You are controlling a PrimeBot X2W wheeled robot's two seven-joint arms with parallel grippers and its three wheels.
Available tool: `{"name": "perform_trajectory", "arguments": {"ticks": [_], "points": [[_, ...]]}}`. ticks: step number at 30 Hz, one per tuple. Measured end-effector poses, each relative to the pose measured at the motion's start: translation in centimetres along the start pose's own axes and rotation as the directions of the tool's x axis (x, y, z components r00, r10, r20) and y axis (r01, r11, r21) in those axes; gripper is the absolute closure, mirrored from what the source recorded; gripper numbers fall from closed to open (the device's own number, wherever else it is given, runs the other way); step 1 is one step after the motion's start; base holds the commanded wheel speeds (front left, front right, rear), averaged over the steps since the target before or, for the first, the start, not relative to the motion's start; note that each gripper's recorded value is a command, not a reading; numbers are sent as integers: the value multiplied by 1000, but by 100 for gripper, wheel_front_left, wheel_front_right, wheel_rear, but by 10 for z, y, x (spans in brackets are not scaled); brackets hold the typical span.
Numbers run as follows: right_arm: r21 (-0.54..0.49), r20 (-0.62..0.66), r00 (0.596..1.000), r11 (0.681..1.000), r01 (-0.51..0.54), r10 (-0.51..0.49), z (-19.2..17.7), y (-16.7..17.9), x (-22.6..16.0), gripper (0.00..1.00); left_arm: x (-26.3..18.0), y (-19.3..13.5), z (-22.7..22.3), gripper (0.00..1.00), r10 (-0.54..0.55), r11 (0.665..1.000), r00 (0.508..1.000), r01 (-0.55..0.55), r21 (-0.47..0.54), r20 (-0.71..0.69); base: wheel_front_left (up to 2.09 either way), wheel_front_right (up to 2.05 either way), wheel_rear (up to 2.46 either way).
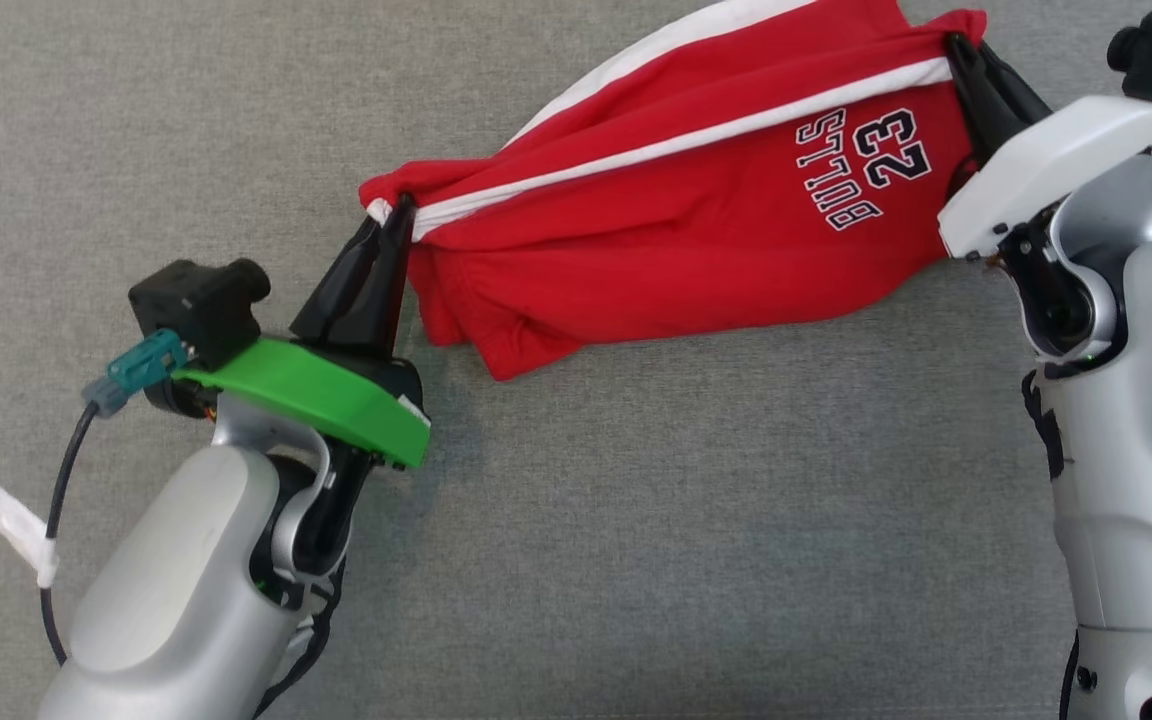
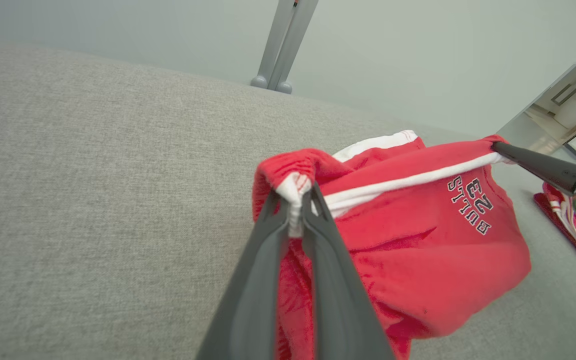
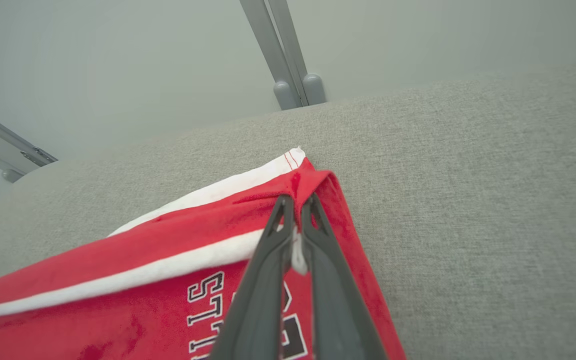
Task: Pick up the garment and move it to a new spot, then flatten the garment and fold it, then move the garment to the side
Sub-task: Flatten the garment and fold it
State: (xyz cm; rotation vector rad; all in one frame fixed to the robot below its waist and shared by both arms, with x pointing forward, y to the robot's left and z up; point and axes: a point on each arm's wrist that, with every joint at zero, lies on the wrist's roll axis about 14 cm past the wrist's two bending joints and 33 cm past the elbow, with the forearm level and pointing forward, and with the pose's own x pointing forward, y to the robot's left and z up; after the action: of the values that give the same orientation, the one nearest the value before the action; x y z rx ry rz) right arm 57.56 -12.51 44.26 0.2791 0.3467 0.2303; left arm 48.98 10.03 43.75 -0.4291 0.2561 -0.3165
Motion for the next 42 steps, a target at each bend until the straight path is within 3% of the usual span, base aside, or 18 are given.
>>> {"name": "perform_trajectory", "arguments": {"ticks": [10, 20, 21, 22, 23, 24, 25, 26, 30, 36, 42], "points": [[-35, -111, 993, 999, -39, 35, -26, 15, 47, 100, 13, 24, -15, 100, 80, 997, 995, -80, -10, -56, 0, 0, 0], [-72, -124, 992, 997, -26, 17, -24, 10, 63, 100, 16, 18, -20, 100, 55, 998, 996, -57, -25, -77, 0, 0, 0], [-73, -127, 992, 997, -25, 16, -25, 10, 65, 96, 17, 18, -21, 100, 53, 998, 995, -55, -25, -82, 0, 0, 0], [-76, -132, 991, 997, -33, 23, -25, 13, 66, 54, 17, 19, -21, 100, 53, 998, 995, -55, -24, -84, 0, 0, 0], [-82, -124, 992, 996, -42, 32, -24, 16, 67, 0, 18, 19, -22, 100, 56, 998, 995, -58, -23, -85, 0, 0, 0], [-82, -109, 993, 996, -44, 35, -21, 17, 67, 0, 19, 19, -22, 84, 55, 998, 995, -57, -16, -85, 0, 0, 0], [-77, -87, 996, 996, -41, 34, -17, 16, 68, 0, 19, 20, -21, 57, 57, 998, 995, -57, 0, -81, 0, 0, 0], [-76, -74, 997, 996, -36, 31, -15, 15, 69, 0, 20, 20, -19, 0, 58, 998, 996, -57, 3, -73, 0, 0, 0], [-84, -15, 1000, 996, -29, 28, -6, 13, 67, 0, 22, 21, -13, 0, 69, 998, 997, -68, 18, -46, 0, 0, 0], [-227, -26, 999, 973, -38, 33, -5, 8, 50, 0, 4, 26, -3, 0, 102, 993, 995, -102, 55, 19, 0, 0, 0], [-364, -146, 989, 931, -24, -31, -10, -11, 27, 0, -29, 33, 12, 0, 147, 974, 981, -166, 155, 126, 0, 0, 0]]}}
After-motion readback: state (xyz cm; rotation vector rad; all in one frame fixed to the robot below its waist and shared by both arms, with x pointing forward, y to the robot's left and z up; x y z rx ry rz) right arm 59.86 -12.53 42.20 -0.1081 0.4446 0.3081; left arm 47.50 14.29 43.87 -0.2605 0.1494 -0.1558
